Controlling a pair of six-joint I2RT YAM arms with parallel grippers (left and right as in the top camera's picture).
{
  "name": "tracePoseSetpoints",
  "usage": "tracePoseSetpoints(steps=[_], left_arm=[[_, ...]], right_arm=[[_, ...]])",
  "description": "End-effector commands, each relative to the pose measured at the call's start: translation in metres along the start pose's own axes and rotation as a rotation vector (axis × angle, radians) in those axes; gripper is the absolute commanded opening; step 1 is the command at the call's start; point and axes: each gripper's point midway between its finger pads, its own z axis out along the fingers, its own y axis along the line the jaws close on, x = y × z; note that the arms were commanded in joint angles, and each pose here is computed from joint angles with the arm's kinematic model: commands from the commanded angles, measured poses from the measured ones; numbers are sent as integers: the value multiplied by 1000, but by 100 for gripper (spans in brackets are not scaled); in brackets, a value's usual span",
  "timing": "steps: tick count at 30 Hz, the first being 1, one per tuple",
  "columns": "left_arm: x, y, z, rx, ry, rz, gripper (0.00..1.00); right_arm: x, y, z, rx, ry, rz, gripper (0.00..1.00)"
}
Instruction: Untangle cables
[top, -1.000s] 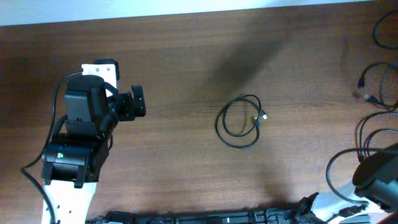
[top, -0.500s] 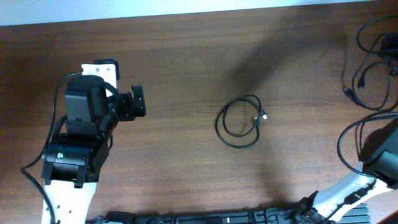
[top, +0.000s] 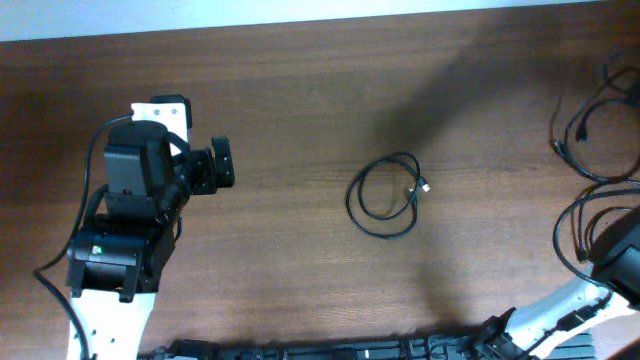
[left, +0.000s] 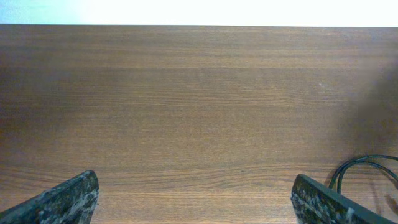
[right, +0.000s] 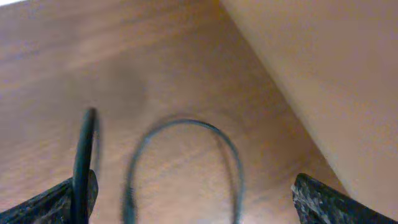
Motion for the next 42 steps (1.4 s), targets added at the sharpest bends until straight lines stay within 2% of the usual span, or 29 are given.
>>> tracePoseSetpoints(steps=[1,5,7,11,15,17,19,20,23,26,34,36,42], left_arm=[[-3,0,-2,5,-10,-16,99],[-4,0,-2,5,-10,-16,99],[-3,0,-2,5,-10,-16,99],[-3,0,-2,6,-10,-16,99],[-3,0,-2,6,-10,-16,99],[-3,0,-2,6,-10,-16,99],[-3,0,-2,5,-10,-16,99],[-3,0,-2,6,-10,-16,99],[-3,0,-2,6,-10,-16,99],[-3,0,-2,6,-10,-16,99],[-3,0,-2,5,-10,-16,99],[-3,0,-2,5,-10,-16,99],[-4,0,-2,6,-10,-16,99]], right_arm=[[34,-22,10,-17,54,70,99],[72,-36,24,-23,127,117,99],[69,-27,24,-75,109,120,99],[44,2,12,-190,40,99,99],[-12,32,-36,-209,-95,15,98],[-33,67,-66,-249,-144,-40,98],[-36,104,-87,-311,-134,-84,98],[-27,157,-102,-445,-97,-133,99],[-7,207,-109,-546,-22,-201,99],[45,266,-118,-671,119,-449,99],[139,317,-154,-858,351,-746,99],[163,328,-159,-904,383,-820,99],[214,366,-161,-1035,380,-858,99]])
